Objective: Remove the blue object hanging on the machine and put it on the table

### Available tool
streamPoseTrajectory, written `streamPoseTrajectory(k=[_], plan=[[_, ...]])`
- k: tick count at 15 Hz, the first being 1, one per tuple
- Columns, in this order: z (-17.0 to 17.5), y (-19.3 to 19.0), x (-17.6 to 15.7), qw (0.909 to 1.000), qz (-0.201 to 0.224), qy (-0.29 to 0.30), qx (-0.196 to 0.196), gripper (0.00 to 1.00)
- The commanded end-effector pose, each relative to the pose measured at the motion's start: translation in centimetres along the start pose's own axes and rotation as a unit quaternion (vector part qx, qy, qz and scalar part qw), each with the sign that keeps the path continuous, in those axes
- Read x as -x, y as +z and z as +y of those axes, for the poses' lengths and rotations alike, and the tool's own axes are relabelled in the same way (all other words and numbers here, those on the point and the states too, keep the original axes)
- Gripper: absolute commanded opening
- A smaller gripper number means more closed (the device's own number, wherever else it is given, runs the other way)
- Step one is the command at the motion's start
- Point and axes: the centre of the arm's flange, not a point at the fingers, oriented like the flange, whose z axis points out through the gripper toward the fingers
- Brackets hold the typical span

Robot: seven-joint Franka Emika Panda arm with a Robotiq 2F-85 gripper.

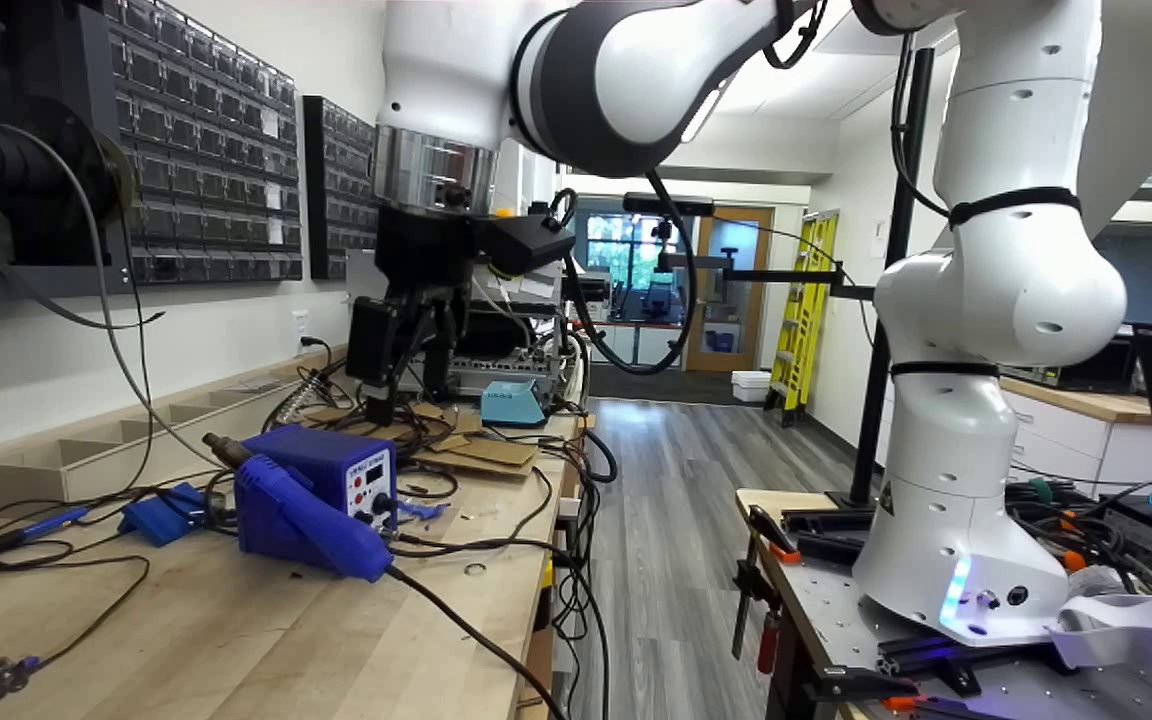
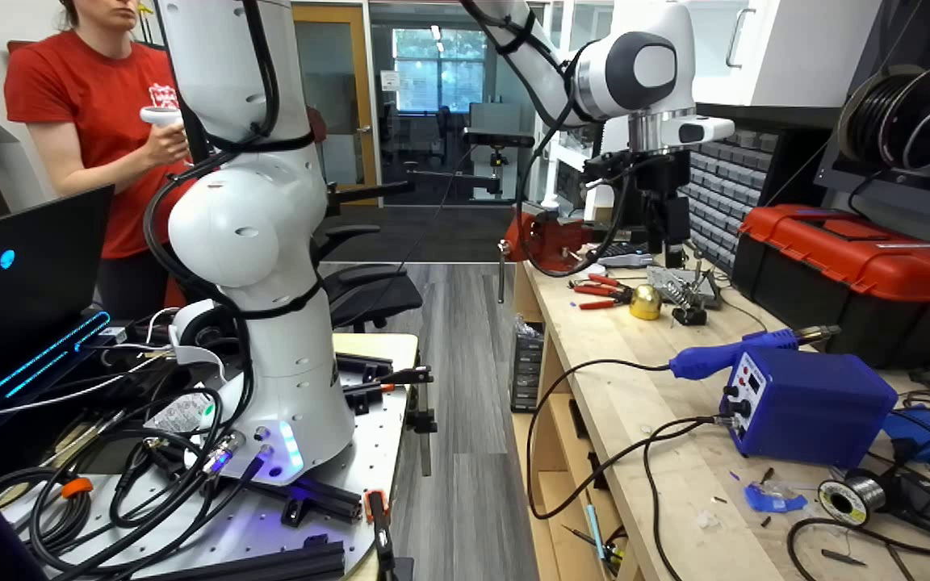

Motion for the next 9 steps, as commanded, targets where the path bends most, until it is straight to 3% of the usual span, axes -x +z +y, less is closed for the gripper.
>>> streamPoseTrajectory(k=[1, 9], plan=[[-0.3, 1.5, -2.5, 0.9996, 0.026, -0.014, -0.005, 1.00], [0.5, 4.3, -6.7, 0.9987, 0.049, 0.006, -0.011, 1.00]])
